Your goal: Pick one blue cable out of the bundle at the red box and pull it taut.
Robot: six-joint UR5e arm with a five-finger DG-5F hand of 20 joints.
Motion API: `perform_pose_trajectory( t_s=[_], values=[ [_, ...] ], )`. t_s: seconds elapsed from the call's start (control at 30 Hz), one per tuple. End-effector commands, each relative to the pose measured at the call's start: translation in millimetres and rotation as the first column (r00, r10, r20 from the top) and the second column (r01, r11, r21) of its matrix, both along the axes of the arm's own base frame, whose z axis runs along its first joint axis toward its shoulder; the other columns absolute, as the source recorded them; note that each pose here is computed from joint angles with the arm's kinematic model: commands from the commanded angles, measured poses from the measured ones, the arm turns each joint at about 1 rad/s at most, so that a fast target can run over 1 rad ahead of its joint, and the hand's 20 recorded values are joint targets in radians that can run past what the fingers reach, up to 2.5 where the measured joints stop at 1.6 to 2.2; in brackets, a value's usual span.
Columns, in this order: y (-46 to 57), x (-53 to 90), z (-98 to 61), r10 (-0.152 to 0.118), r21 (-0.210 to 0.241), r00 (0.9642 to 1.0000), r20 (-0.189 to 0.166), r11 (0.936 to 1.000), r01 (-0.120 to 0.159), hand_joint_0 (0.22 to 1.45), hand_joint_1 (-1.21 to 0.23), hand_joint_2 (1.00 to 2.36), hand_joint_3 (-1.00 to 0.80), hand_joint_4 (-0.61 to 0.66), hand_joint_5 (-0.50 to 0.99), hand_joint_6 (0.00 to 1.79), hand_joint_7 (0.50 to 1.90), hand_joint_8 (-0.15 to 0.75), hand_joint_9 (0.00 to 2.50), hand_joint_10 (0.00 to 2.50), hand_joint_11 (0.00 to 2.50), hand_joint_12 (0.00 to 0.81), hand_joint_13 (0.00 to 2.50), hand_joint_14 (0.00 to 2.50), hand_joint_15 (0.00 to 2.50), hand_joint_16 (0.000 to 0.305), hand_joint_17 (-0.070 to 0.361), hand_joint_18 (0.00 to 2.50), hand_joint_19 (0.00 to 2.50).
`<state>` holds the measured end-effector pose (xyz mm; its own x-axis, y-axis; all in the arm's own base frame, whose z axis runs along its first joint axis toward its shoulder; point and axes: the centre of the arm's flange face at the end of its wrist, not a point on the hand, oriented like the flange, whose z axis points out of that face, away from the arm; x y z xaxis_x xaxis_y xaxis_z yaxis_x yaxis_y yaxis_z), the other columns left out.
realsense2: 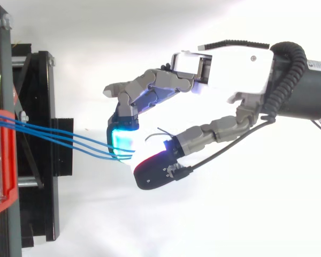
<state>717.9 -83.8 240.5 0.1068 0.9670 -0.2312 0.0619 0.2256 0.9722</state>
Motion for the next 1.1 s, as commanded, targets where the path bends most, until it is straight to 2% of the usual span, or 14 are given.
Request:
perform_pose_trajectory(
  t_s=[0.0,0.07,0.23,0.4,0.53,0.77,1.07],
  values=[
    [-0.3,0.0,-0.1,-0.003,0.000,1.0000,0.000,1.0000,0.003,0.64,-0.81,1.02,-0.15,0.15,-0.15,0.90,1.01,0.335,0.65,0.01,0.24,0.387,0.26,0.00,0.03,0.062,0.139,0.38,0.10],
    [-0.5,0.0,-0.1,-0.004,0.000,1.0000,0.000,1.0000,0.004,0.68,-0.85,1.02,-0.15,0.08,-0.15,0.91,1.02,0.331,0.64,0.01,0.24,0.384,0.27,0.00,0.02,0.061,0.137,0.40,0.08],
    [-0.3,-0.1,1.0,-0.003,0.000,1.0000,0.001,1.0000,0.003,0.74,-0.92,1.02,-0.19,0.02,-0.16,0.92,1.00,0.321,0.63,0.01,0.24,0.384,0.28,0.00,0.02,0.060,0.136,0.40,0.08],
    [-0.5,-0.8,-0.8,-0.004,0.001,1.0000,-0.008,1.0000,0.004,0.76,-0.94,1.02,-0.23,0.00,-0.16,0.93,1.07,0.317,0.63,0.01,0.24,0.382,0.28,0.00,0.02,0.060,0.136,0.40,0.08],
    [-0.4,-1.0,-1.0,-0.003,0.001,1.0000,-0.009,1.0000,0.003,0.80,-0.95,1.02,-0.29,-0.03,-0.17,0.93,1.05,0.311,0.64,0.01,0.23,0.381,0.27,0.00,0.01,0.060,0.135,0.39,0.10],
    [-0.5,-1.0,-1.0,-0.005,0.011,1.0000,-0.008,0.9999,0.005,0.84,-0.96,1.01,-0.37,-0.02,-0.18,0.94,1.11,0.301,0.63,0.01,0.23,0.378,0.26,0.00,0.03,0.060,0.134,0.36,0.12],
    [-0.7,-1.0,-1.0,-0.007,0.040,1.0000,-0.004,0.9992,0.008,0.87,-0.93,1.01,-0.35,0.01,-0.18,0.94,1.17,0.296,0.61,0.01,0.21,0.377,0.25,0.00,0.03,0.060,0.134,0.33,0.16]
  ],
)
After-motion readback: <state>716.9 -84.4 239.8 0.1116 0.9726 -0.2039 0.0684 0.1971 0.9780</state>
